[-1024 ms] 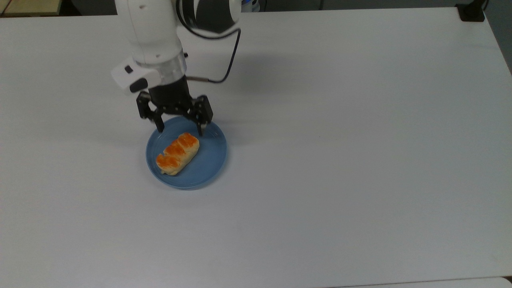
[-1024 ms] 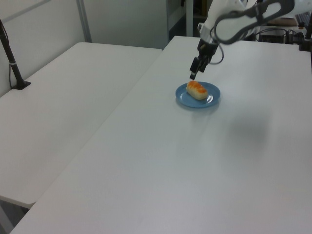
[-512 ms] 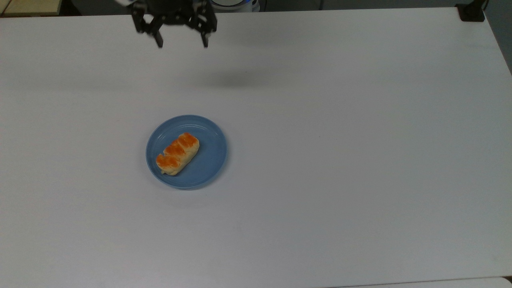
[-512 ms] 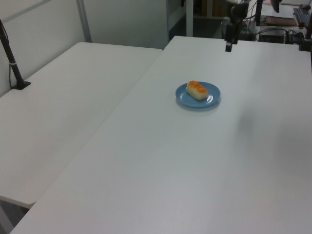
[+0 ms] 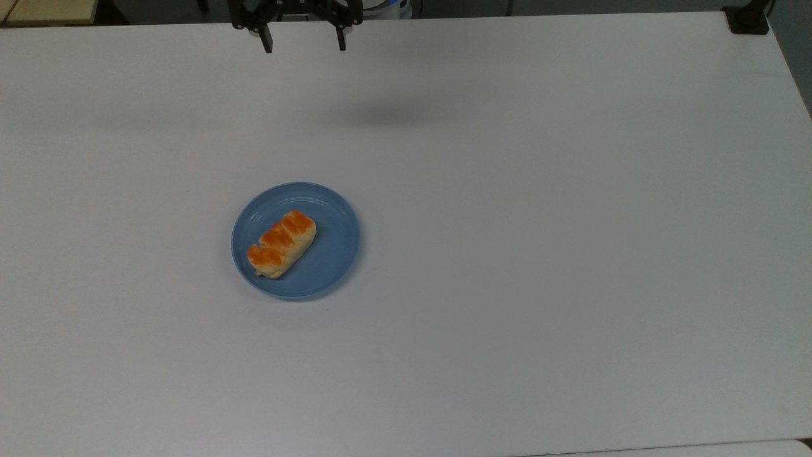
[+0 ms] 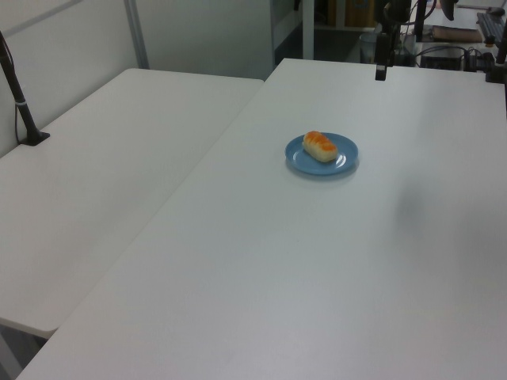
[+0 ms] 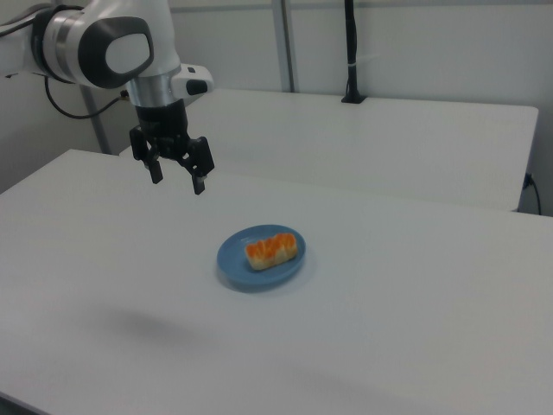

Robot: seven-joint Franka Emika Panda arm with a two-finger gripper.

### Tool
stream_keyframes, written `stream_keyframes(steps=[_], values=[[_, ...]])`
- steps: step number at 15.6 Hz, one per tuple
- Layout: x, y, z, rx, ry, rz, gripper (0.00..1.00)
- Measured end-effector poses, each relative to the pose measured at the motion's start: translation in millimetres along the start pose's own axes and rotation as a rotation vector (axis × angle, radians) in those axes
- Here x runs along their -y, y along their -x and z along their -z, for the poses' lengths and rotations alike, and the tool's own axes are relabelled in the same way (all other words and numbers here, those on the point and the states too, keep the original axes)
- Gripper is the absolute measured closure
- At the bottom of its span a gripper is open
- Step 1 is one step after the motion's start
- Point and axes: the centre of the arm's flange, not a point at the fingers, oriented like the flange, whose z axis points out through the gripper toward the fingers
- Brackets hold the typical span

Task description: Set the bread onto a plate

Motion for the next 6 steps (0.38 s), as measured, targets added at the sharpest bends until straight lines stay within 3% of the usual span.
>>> stream_keyframes(steps=[6], values=[[-13, -8, -8, 0.012, 0.004, -0.015, 0.00]])
